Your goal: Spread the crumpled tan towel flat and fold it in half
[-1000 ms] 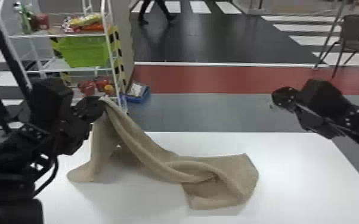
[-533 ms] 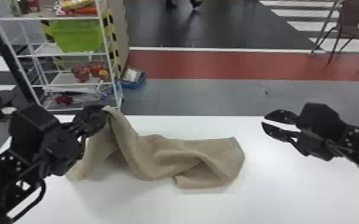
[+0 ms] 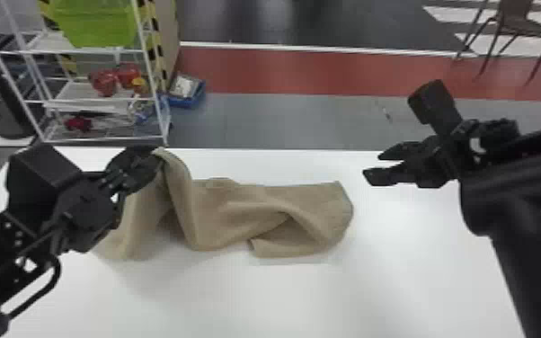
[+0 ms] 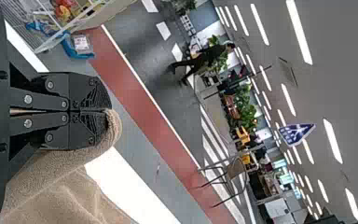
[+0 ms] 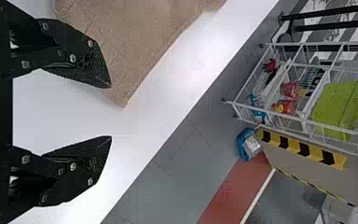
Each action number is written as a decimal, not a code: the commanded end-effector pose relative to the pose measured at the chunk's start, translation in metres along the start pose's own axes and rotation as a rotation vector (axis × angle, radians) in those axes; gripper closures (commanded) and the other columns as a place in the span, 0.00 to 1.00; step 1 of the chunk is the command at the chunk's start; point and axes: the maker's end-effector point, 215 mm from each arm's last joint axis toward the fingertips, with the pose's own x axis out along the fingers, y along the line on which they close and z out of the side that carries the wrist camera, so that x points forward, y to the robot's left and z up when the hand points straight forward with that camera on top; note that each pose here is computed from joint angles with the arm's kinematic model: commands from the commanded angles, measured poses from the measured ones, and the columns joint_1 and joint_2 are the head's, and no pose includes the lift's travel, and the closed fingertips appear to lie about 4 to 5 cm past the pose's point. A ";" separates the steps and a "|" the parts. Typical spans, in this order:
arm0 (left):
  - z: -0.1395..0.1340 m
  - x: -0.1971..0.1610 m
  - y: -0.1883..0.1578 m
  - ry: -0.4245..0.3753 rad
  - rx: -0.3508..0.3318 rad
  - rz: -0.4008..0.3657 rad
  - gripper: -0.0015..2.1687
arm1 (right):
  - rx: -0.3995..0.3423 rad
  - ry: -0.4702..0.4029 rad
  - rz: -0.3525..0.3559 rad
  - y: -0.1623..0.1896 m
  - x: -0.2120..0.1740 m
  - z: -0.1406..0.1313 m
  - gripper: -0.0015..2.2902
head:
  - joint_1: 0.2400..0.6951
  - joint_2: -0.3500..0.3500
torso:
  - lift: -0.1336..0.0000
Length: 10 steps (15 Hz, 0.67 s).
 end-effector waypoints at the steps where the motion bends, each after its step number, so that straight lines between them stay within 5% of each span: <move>1: -0.003 0.001 -0.001 0.006 -0.003 -0.001 0.98 | 0.025 0.057 0.001 -0.008 0.016 -0.014 0.24 | 0.99 0.39 | 0.08; 7: -0.006 0.010 -0.009 -0.007 0.005 -0.021 0.98 | 0.091 0.156 -0.026 -0.024 0.054 -0.038 0.24 | 1.00 0.37 | 0.08; 10: -0.006 0.010 -0.008 -0.006 0.006 -0.020 0.98 | 0.059 0.176 -0.021 -0.013 0.078 -0.038 0.24 | 1.00 0.36 | 0.08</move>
